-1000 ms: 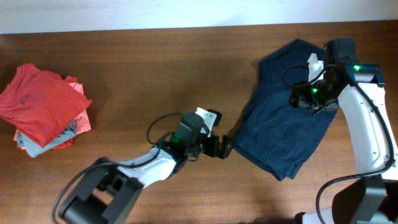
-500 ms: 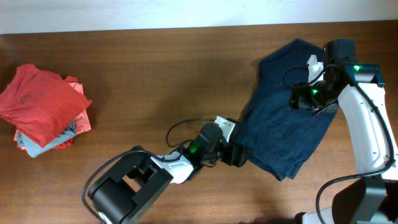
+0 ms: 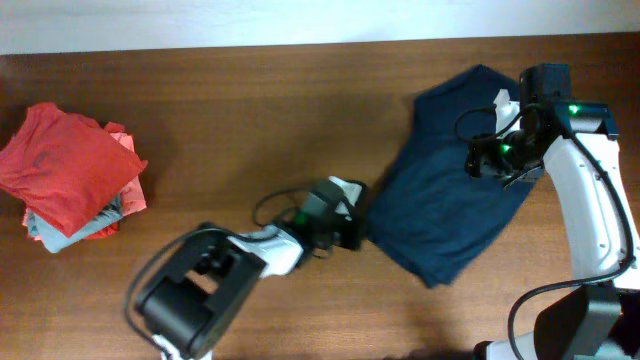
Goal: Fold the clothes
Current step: 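Grasp the left end of the navy shorts with the left gripper, then stretch the shorts flat, right gripper regrasping the right end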
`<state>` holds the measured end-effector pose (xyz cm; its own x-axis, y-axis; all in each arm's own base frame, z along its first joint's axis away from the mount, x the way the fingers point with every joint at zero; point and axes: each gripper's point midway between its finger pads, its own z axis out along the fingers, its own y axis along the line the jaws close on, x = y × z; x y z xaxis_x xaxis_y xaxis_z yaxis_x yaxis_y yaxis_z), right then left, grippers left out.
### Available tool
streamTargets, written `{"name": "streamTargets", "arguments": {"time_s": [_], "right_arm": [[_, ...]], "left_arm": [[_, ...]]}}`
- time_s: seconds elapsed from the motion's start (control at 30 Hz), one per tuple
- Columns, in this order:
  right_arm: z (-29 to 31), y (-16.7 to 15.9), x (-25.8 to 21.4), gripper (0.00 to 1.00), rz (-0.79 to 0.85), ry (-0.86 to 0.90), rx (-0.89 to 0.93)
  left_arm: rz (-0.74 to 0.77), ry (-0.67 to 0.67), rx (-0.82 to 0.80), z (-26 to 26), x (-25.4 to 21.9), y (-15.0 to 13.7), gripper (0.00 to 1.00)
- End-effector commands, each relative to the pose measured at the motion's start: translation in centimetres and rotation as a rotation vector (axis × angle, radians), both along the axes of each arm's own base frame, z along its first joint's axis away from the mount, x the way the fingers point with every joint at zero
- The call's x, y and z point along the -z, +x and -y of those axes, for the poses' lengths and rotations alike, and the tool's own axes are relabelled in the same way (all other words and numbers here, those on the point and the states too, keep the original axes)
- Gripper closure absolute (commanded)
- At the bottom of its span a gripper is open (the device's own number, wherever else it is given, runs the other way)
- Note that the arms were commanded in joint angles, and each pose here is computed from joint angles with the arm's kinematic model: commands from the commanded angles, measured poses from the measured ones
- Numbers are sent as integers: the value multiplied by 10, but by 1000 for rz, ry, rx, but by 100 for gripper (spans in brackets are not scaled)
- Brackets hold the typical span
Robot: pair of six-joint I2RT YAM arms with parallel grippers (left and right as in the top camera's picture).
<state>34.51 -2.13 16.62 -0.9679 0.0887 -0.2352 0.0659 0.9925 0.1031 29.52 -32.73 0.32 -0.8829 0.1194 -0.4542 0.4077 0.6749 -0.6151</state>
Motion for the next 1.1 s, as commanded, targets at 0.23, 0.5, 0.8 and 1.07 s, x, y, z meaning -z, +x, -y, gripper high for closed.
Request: {"name": "streamTargets", "arguments": {"time_s": [0.23, 0.5, 0.8, 1.07], "right_arm": [[3, -1, -11, 34, 28, -17, 12], [5, 12, -11, 17, 74, -24, 7], [6, 34, 30, 10, 19, -22, -43], [19, 60, 59, 8, 52, 123, -40]], "left_arm": [[249, -82, -471, -225, -131, 133, 30], [-28, 25, -506, -252, -87, 87, 1], [-136, 226, -564, -269, -39, 73, 1], [-77, 142, -462, -247, -13, 96, 1]]}}
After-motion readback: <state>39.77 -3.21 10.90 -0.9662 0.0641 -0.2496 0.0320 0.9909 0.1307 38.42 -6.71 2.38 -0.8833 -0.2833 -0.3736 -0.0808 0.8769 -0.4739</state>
